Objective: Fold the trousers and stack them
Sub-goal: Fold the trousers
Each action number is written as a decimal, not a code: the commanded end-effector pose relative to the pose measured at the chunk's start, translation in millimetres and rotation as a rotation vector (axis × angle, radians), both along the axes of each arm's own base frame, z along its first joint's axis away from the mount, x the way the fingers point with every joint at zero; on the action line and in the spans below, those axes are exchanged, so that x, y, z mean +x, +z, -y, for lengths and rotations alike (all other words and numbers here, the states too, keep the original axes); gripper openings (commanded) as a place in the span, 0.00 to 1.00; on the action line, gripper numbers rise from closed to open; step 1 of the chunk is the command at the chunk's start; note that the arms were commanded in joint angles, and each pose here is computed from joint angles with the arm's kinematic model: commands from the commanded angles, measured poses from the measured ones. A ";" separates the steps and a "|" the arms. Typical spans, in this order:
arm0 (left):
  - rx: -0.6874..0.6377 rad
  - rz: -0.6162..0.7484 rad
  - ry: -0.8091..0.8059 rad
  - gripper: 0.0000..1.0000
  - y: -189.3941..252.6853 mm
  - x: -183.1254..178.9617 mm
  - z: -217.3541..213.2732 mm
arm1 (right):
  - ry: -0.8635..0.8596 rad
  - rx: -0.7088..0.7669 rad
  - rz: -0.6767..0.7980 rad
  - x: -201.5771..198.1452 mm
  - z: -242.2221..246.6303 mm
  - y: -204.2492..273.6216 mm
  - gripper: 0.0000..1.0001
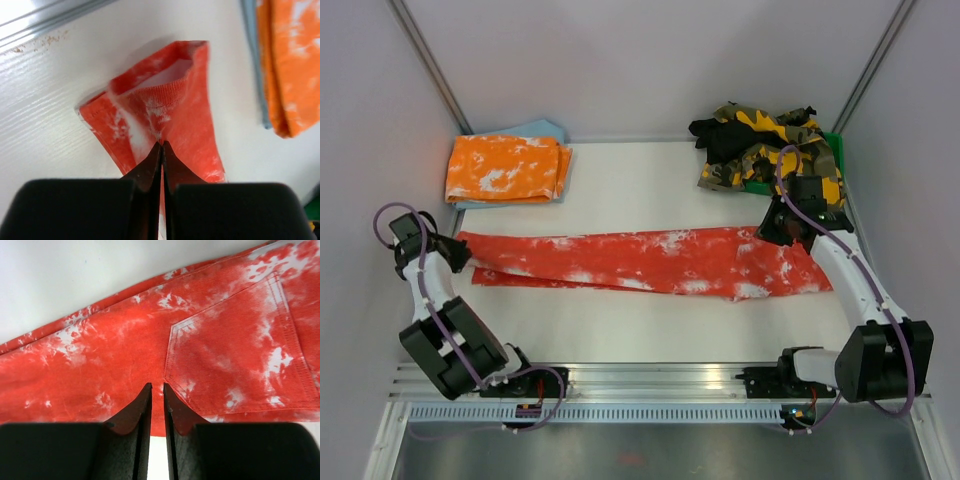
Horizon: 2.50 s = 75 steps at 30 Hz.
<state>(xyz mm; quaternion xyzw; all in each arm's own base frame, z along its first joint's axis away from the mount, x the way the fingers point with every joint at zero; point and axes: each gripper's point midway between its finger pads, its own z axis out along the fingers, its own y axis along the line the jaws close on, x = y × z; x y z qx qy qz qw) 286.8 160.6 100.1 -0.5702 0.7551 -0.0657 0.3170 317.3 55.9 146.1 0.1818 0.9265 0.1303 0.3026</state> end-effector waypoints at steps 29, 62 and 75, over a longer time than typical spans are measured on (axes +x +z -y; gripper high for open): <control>0.100 -0.112 -0.188 0.70 2.1 26.1 17.6 | -0.184 -0.082 0.077 21.6 58.4 1.3 0.39; 0.134 -0.126 -0.381 0.04 -15.2 74.8 72.4 | -0.289 -0.063 -0.020 24.8 114.1 -52.7 0.30; 0.254 0.121 -0.386 1.00 96.9 30.4 92.3 | -0.323 -0.104 0.200 15.2 118.4 57.7 0.98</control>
